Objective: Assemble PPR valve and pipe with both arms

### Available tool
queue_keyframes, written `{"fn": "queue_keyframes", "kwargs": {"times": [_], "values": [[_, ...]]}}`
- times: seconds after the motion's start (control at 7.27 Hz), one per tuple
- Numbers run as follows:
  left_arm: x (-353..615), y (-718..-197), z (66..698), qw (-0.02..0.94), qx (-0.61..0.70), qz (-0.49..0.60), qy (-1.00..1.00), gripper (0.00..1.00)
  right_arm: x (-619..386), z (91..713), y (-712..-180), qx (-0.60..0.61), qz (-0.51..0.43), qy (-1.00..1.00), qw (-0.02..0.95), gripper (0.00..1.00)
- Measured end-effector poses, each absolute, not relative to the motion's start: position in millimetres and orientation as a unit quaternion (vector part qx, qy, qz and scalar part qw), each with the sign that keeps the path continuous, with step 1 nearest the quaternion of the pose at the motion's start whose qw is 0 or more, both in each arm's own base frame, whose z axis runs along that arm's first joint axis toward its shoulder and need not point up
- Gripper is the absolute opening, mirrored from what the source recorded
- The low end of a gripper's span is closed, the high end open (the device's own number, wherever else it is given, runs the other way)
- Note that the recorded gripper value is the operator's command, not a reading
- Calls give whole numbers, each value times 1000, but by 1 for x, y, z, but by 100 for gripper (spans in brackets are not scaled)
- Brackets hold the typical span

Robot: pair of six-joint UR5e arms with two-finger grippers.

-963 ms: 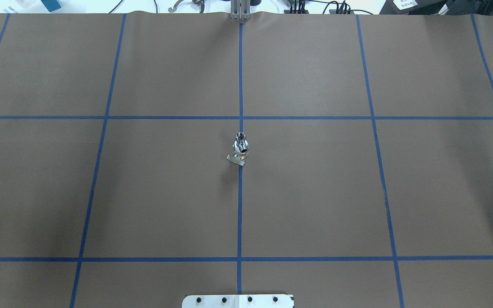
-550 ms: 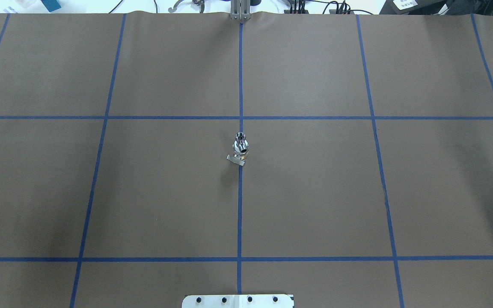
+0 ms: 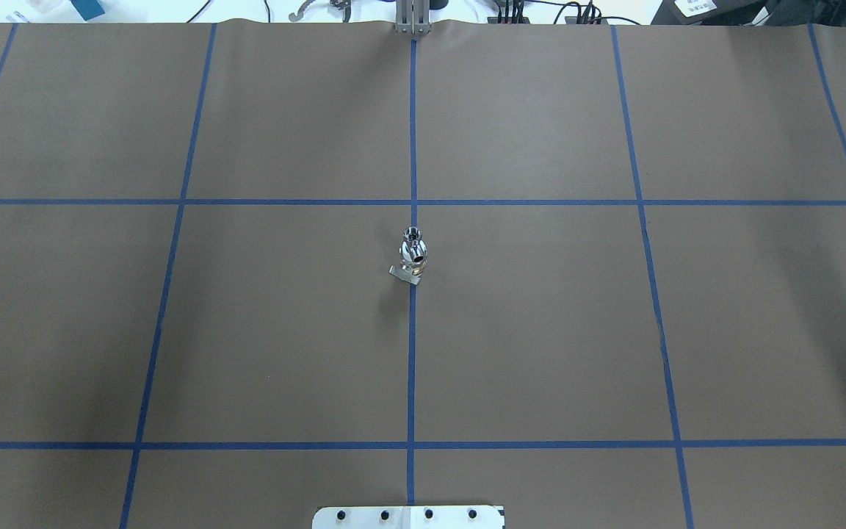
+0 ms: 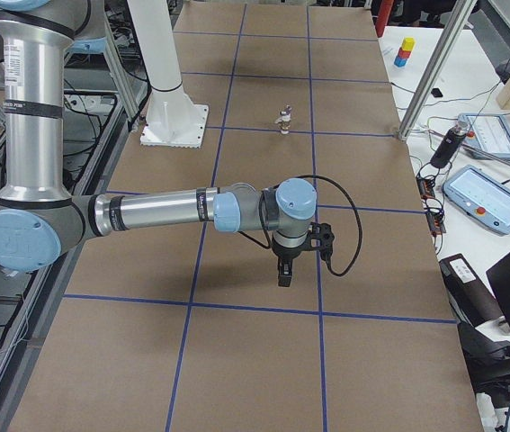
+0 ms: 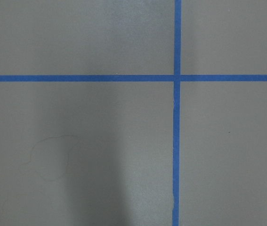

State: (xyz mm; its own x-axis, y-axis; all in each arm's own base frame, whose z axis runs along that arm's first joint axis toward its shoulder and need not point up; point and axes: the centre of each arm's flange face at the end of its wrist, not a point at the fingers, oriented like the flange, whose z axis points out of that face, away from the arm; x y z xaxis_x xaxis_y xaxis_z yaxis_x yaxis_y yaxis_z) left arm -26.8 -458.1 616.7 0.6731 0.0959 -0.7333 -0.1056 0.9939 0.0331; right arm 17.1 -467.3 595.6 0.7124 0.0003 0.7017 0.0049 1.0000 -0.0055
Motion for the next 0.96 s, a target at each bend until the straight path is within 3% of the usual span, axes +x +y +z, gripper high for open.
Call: {"fn": "queue_keyframes", "kwargs": {"times": [0.55, 0.96], "values": [[-34, -427, 574, 907, 23, 48, 418, 100, 17, 598, -466, -5, -2, -379, 926, 100], [-37, -424, 577, 913, 17, 34, 405, 100, 17, 595, -465, -3, -3, -379, 925, 100]]}}
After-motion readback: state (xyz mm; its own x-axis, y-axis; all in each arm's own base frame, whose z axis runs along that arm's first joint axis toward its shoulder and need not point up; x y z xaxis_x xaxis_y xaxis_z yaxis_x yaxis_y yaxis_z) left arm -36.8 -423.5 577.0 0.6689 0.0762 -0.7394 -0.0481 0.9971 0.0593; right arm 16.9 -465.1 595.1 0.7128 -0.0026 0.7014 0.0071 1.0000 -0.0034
